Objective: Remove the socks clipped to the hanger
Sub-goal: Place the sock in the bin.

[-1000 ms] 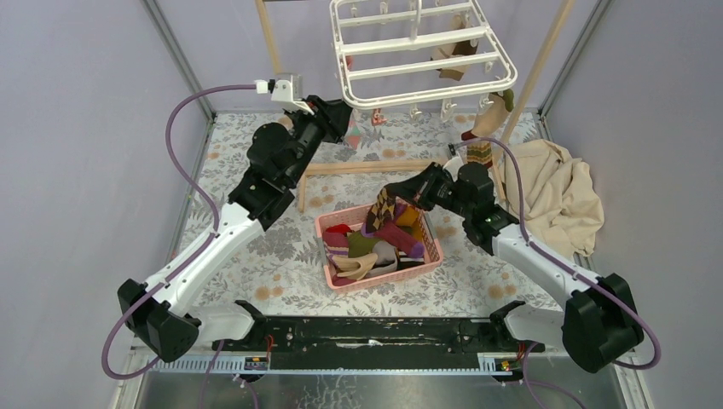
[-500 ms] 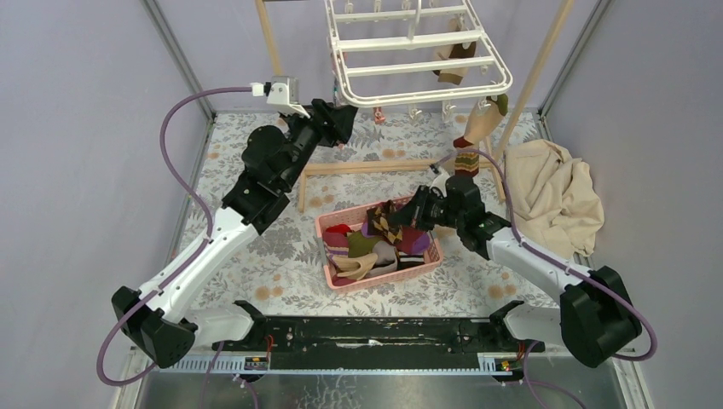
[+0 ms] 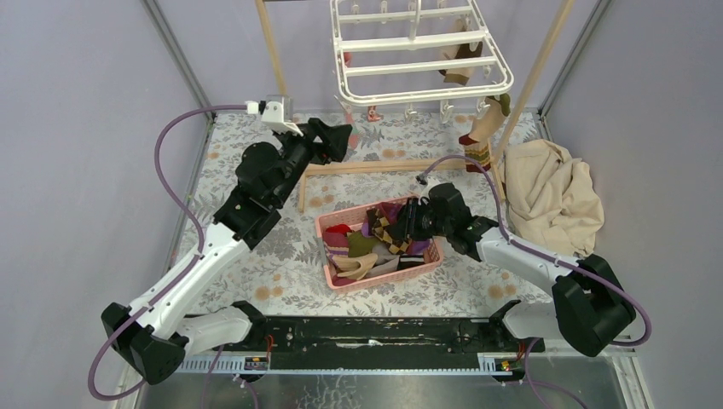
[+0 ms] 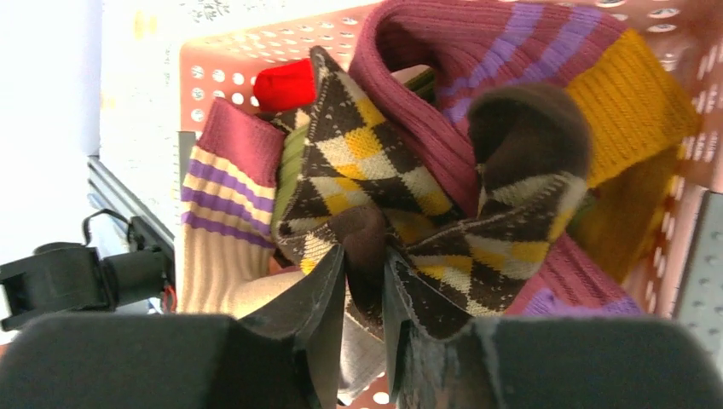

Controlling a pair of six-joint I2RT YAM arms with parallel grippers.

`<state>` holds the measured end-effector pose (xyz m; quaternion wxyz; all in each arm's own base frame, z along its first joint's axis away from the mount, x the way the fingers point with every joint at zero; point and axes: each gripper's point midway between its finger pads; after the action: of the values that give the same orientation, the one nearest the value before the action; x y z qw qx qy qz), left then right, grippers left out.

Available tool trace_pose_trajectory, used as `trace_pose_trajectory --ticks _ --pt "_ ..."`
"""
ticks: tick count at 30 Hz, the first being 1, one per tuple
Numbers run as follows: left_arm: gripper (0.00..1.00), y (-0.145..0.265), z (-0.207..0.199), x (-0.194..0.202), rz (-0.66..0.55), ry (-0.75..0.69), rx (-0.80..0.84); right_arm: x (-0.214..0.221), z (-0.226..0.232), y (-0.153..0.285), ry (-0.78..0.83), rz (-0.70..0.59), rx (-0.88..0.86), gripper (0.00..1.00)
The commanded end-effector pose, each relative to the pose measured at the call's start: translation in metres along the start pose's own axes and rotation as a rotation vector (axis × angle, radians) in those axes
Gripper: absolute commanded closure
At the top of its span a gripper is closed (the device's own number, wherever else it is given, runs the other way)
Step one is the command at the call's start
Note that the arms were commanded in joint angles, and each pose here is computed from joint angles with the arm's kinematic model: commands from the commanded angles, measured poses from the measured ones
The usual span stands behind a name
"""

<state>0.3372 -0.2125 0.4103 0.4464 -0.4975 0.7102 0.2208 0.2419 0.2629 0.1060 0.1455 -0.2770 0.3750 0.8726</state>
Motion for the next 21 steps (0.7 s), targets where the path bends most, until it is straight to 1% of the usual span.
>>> trace_pose_trajectory --ticks 1,2,3,5,7,10,12,17,21 --pt "0.07 0.011 0.011 0.013 0.031 0.009 -0.025 -0.007 -0.011 0.003 0.100 -0.023 0.075 0.69" --pt "0.02 0.013 0.013 0.019 0.046 0.013 -0.027 -0.007 -0.012 0.005 0.114 -0.025 0.087 0.67" --pt "0.01 0.015 0.016 0.024 0.063 0.016 -0.033 -0.010 -0.012 0.009 0.125 -0.039 0.092 0.63" --pt "0.01 0.022 0.019 0.034 0.091 0.025 -0.039 -0.019 -0.010 0.017 0.150 -0.083 0.099 0.58" --pt "0.01 0.029 0.024 0.048 0.128 0.035 -0.049 -0.021 -0.011 0.028 0.166 -0.091 0.124 0.52" --pt "0.01 0.041 0.026 0.071 0.189 0.040 -0.067 -0.032 -0.004 0.044 0.190 -0.146 0.120 0.43" --pt "0.01 0.049 0.025 0.089 0.240 0.037 -0.079 -0.038 0.001 0.052 0.198 -0.175 0.112 0.32" --pt "0.01 0.072 0.017 0.140 0.381 0.050 -0.096 -0.040 0.009 0.062 0.208 -0.189 0.087 0.29" --pt "0.01 0.092 0.013 0.181 0.475 0.018 -0.137 -0.042 0.007 0.062 0.216 -0.192 0.099 0.29"
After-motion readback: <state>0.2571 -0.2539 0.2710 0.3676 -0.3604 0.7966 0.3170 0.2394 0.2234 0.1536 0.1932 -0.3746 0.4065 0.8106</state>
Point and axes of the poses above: each gripper's point midway between its finger pads, its own y axis back along the fingers, its own z axis along the line the jaws close on, x = y × z, and after that the axes turned 7 degrees about y, right-handed
